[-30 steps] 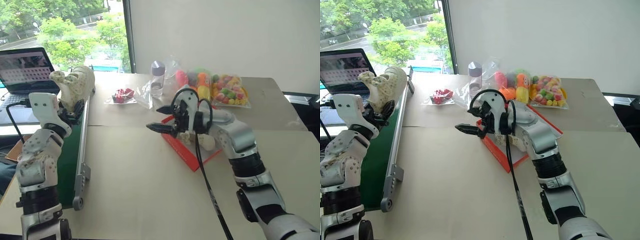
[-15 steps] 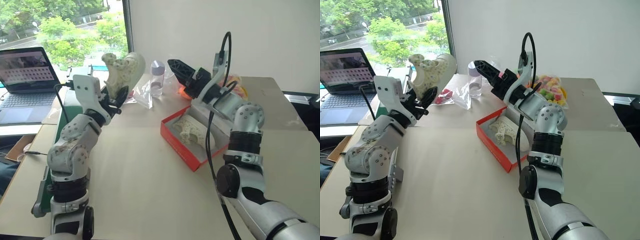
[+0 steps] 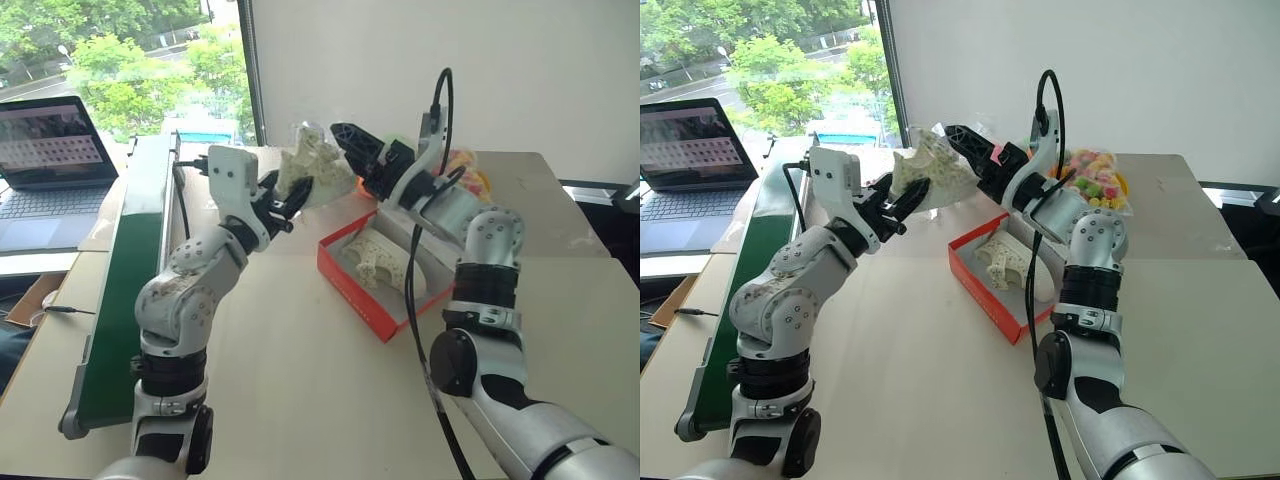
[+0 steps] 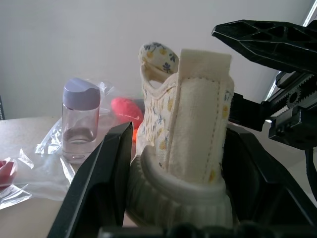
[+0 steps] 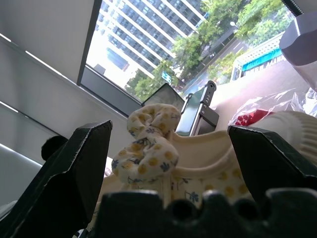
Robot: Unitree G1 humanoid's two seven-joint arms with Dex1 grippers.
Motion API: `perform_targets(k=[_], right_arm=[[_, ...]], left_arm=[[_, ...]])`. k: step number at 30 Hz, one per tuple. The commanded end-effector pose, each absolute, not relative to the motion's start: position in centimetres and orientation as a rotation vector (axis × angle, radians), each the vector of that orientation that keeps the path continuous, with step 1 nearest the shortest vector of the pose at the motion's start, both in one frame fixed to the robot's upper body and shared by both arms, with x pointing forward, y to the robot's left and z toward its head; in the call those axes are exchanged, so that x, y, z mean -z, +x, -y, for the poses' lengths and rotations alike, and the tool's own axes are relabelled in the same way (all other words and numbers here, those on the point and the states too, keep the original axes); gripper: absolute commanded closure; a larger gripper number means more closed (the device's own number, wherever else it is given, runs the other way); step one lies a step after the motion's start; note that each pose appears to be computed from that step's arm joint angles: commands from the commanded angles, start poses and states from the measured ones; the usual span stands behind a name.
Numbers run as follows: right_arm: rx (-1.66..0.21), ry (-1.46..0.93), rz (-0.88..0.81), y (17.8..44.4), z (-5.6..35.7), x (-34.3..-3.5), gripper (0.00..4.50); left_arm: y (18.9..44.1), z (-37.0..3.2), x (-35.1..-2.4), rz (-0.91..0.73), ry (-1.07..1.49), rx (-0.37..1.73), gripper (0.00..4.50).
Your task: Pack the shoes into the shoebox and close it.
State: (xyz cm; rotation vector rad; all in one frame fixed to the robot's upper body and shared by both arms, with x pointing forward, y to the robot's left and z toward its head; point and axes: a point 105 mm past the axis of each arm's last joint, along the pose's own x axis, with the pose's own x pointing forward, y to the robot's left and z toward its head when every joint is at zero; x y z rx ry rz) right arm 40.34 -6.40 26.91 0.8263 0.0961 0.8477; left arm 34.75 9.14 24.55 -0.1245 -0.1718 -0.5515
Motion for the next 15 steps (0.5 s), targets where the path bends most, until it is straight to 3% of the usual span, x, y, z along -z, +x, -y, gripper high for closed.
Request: perform_targets(k=[1, 15], right_arm=[[-0.864, 0.833, -0.029, 39.96, 6.99, -28.67, 0.00], [-0.886, 0.768, 0.002, 39.17, 7.71, -29.52, 0.00]], left_arm=[[34.03, -9.46, -26.98, 0.267, -0.117, 0.562, 1.98], [34.06, -9.53, -26.47, 0.258, -0.134, 0.554, 1.98]])
